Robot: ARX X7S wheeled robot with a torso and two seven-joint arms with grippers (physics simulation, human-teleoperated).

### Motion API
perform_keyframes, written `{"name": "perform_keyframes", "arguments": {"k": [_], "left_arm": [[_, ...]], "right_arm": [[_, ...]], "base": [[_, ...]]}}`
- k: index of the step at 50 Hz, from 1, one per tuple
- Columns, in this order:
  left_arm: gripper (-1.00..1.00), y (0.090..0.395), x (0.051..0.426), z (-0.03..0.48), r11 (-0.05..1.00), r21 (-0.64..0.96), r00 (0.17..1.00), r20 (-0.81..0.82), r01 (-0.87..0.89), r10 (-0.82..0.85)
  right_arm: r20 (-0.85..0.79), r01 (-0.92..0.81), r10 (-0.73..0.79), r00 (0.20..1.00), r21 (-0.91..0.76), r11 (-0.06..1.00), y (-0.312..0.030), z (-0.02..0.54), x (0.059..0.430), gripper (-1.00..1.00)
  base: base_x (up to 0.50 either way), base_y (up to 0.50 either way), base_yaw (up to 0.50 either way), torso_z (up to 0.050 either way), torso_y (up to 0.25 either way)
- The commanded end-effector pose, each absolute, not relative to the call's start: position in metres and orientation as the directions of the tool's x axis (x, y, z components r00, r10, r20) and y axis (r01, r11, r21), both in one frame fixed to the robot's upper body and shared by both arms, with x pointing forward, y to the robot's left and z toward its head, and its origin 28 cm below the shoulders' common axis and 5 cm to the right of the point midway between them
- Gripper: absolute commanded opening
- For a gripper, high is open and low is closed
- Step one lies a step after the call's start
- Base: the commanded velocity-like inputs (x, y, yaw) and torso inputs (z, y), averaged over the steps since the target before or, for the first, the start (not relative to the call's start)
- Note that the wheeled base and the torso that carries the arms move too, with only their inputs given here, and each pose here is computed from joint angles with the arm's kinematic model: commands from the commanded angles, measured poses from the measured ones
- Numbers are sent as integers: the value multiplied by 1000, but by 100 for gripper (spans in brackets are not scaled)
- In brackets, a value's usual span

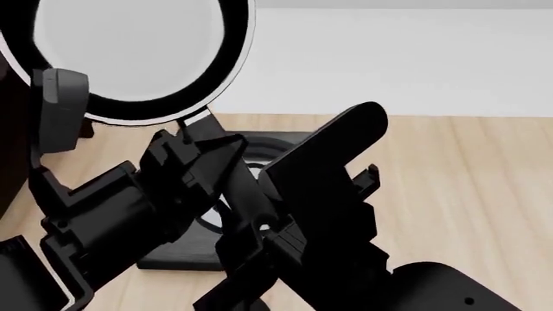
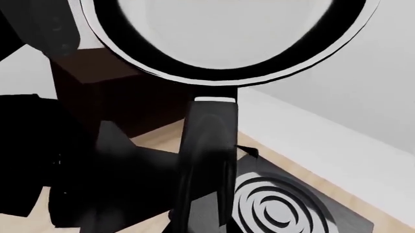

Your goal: Put the frying pan on the cabinet shelf.

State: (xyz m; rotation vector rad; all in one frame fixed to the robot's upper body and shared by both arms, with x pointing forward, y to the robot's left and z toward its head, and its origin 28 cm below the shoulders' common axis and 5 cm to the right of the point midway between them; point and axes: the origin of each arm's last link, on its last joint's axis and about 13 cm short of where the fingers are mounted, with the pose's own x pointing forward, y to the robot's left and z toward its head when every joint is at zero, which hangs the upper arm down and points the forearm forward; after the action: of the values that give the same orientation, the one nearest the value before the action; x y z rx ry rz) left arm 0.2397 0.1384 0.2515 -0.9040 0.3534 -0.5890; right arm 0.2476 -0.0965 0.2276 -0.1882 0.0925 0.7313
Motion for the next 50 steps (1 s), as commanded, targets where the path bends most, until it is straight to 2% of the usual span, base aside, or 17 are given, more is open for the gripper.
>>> {"name": "perform_keyframes", "arguments": {"k": [1,25,38,50], "left_arm": [[-100,153,261,255,602,-757,895,-50,255,-442],[-100,183,309,265,681,-707,961,-8,190,-277],[-100,202,329,264,550,-829,973,-36,98,-228],[-100,229,349,269,513,-857,984,-42,53,-173]], "right_arm": [[-156,-664,645,748,-160,731,-101,226,246,100],[-169,-654,633,756,-152,741,-102,230,241,100],[-132,-630,617,776,-116,768,-106,224,231,100],[-117,-607,599,792,-50,793,-107,204,216,100]], "base": [[0,0,0,0,0],[0,0,0,0,2],[0,0,0,1,2],[0,0,0,0,2]]}}
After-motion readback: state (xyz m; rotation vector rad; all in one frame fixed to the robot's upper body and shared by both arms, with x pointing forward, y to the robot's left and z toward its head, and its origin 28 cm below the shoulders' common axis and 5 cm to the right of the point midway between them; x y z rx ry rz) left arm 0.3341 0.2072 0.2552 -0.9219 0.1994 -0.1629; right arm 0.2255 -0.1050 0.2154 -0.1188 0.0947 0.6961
